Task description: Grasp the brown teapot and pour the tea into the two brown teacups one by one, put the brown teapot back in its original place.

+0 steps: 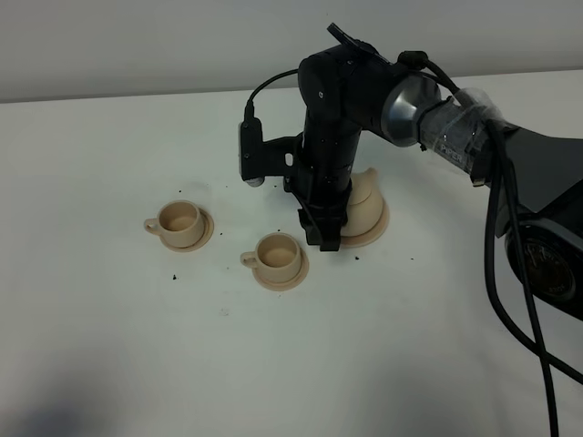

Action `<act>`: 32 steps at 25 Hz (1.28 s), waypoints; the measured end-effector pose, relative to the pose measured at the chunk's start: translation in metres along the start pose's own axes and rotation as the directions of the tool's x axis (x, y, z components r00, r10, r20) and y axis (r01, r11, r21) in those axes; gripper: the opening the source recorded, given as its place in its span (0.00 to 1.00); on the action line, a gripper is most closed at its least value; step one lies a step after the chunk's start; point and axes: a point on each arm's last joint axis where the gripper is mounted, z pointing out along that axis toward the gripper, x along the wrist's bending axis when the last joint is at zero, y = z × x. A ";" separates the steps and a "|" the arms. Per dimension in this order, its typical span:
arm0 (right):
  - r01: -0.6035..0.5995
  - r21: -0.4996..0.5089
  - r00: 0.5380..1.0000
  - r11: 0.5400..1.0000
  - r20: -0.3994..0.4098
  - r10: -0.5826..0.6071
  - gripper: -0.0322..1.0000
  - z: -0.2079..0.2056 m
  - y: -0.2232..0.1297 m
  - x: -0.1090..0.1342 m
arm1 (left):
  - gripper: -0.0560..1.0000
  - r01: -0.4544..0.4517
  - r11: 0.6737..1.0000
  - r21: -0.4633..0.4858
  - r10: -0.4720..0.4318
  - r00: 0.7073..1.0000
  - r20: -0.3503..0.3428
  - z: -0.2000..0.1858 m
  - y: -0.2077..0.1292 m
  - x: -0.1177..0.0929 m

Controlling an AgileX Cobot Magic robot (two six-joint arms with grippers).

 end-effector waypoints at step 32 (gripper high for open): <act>0.004 0.190 0.998 0.982 -0.056 0.007 0.45 0.005 -0.026 0.025 | 0.40 -0.001 1.000 0.000 0.001 1.000 0.000 0.000 0.000 0.000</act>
